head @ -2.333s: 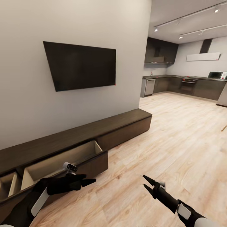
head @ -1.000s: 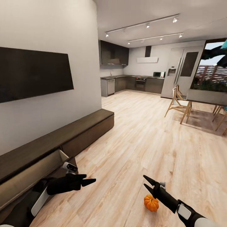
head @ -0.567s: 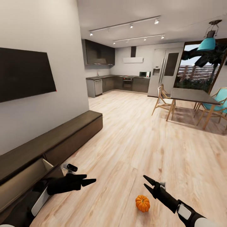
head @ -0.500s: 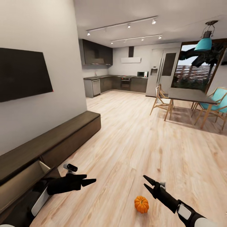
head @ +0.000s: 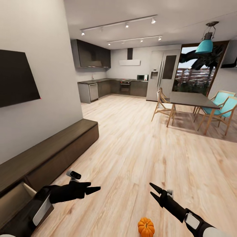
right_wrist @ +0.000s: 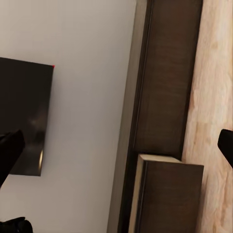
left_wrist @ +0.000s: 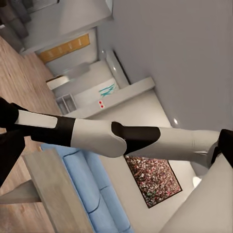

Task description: Place each of the two pumpkins and all three candles from the living room inside a cabinet in the living room (use any cabinet), then make sure every cabinet is closed, and position the cauldron so it is next to a table in the living room.

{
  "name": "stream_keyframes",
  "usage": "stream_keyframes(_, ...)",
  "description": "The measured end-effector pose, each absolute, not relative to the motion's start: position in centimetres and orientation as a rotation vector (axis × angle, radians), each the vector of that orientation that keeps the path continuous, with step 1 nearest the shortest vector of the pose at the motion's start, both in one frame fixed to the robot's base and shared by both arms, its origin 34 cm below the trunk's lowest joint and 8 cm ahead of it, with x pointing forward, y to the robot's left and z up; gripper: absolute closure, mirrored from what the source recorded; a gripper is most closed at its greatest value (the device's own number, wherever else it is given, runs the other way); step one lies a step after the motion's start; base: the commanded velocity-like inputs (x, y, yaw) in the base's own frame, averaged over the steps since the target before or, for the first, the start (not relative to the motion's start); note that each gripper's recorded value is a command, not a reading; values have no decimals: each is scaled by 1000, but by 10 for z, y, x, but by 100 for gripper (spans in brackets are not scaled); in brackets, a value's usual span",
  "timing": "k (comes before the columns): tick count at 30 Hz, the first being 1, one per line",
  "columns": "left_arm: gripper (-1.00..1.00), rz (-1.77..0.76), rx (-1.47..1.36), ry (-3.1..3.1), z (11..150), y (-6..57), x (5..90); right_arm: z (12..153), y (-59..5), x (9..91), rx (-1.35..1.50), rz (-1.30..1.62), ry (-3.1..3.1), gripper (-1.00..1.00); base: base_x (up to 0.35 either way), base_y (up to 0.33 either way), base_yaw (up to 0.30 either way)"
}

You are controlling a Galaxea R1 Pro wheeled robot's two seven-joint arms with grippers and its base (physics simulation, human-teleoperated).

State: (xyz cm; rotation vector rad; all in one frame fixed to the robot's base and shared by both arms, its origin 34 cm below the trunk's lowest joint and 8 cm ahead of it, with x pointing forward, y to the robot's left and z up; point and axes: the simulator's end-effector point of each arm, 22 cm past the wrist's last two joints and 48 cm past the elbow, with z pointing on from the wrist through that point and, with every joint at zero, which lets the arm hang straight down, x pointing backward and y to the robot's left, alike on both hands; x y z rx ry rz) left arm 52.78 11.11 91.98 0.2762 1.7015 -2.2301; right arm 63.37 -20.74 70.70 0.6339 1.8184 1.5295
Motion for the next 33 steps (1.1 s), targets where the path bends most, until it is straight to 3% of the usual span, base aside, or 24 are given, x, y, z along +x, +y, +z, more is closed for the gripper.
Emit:
stream_keyframes(15, -100, -2198, 267, 1739, 913, 108, 531, 706, -207, 634, 636, 1528, 1822, -100, 294, 145, 0)
stream_keyframes(27, -100, -2198, 267, 1739, 912, 108, 531, 706, -207, 634, 637, 1527, 1823, -100, 268, -99, 0)
stream_keyframes(33, -100, -2198, 267, 1740, 912, 108, 531, 705, -207, 634, 638, 1525, 1824, -100, 67, -7, 0)
